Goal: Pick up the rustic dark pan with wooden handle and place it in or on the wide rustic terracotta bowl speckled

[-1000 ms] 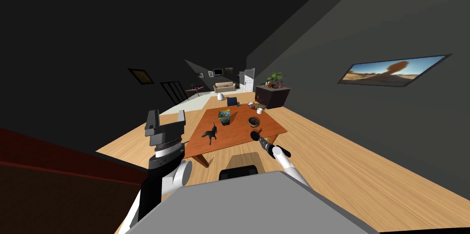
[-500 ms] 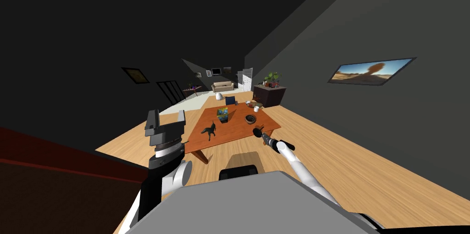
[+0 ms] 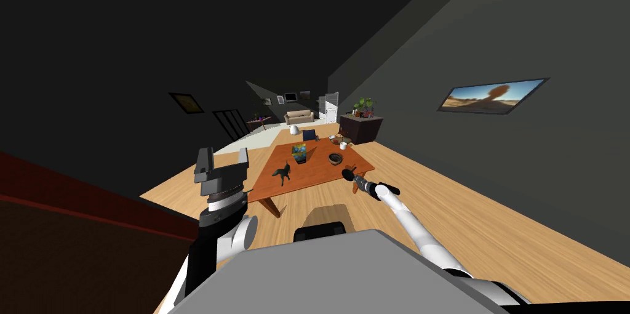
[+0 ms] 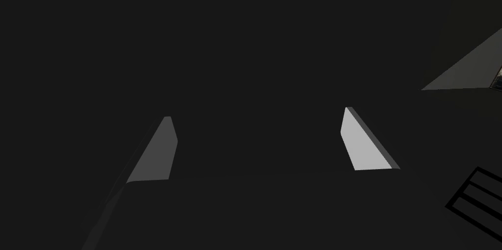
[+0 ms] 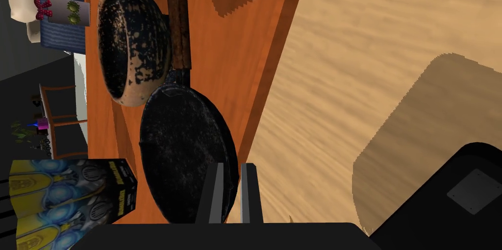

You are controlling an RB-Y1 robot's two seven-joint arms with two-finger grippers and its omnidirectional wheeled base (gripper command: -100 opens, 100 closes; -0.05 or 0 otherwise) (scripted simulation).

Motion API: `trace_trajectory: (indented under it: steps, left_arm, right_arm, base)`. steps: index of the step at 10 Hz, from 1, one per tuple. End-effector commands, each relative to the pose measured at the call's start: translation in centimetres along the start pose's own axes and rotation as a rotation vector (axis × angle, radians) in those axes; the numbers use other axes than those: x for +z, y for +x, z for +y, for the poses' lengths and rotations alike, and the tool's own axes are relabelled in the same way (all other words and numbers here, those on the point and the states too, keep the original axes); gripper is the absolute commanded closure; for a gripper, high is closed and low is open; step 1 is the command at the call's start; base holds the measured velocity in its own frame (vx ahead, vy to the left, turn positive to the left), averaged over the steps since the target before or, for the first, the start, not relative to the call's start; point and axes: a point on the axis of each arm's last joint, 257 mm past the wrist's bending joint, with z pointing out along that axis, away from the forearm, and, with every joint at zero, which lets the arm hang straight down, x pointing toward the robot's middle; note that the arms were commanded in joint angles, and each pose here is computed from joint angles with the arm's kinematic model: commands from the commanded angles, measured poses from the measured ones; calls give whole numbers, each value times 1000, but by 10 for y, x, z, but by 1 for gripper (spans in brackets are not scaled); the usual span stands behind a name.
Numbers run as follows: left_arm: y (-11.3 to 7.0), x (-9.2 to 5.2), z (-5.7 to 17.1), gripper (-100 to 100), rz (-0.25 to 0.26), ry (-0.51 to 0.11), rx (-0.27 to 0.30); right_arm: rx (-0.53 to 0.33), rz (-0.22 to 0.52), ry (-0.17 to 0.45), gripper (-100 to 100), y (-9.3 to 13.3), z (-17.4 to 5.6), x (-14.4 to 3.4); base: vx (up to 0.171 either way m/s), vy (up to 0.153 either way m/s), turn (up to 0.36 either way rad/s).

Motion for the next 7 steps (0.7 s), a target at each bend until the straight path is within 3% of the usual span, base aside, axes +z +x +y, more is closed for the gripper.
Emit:
trace_trajectory:
  steps: [1, 4, 7]
  left_arm:
    - [0, 0, 0, 0, 0, 0, 0]
    - [0, 0, 0, 0, 0, 0, 0]
    - [0, 0, 0, 0, 0, 0, 0]
  right_arm:
    - [20, 10, -6, 100, 19, -3, -6]
    - [60, 36, -19, 100, 47, -2, -17]
    - [106, 69, -30, 100, 76, 0, -27]
  base:
    - [19, 41, 141]
    - [67, 51, 140]
    - [125, 74, 215]
